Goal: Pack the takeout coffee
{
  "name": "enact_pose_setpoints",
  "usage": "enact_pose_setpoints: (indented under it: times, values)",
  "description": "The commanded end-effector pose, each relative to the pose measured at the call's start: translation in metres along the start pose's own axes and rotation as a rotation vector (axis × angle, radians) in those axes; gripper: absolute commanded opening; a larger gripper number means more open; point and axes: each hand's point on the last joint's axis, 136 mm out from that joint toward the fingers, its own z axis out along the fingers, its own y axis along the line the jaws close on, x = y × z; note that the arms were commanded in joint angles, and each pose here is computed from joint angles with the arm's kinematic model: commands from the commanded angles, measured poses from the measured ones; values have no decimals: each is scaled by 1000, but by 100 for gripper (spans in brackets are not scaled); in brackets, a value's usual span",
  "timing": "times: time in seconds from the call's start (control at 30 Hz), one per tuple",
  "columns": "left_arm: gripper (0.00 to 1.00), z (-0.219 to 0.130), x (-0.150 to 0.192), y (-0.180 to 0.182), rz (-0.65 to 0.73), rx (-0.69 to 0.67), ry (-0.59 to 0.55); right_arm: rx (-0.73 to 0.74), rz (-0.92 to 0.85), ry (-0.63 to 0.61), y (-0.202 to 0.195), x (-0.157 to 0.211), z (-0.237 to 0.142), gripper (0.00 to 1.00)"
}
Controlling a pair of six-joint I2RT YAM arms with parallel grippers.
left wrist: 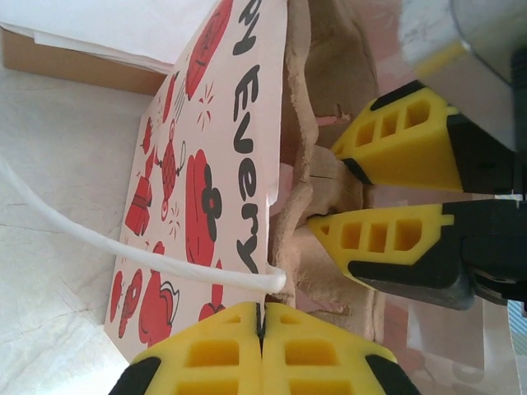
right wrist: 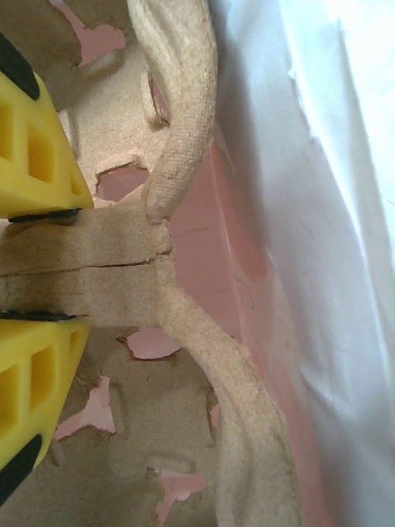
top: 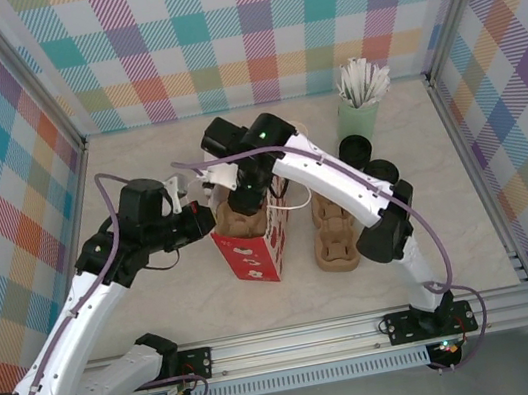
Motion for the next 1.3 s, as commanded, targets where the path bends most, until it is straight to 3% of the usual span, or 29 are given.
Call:
enact_pose_setpoints:
  times: [0.0,0.67,1.27]
  values:
    - [3,-15,-10,-13,38,44,-38,2,-56,21,3,-2,10,30]
    - [2,-26,-11,12,-3,-80,-104,19,-43,112,3,27,14,30]
    - [2,-24,-9,4,16,-25,-98,1,-34,203,5,40,45,30]
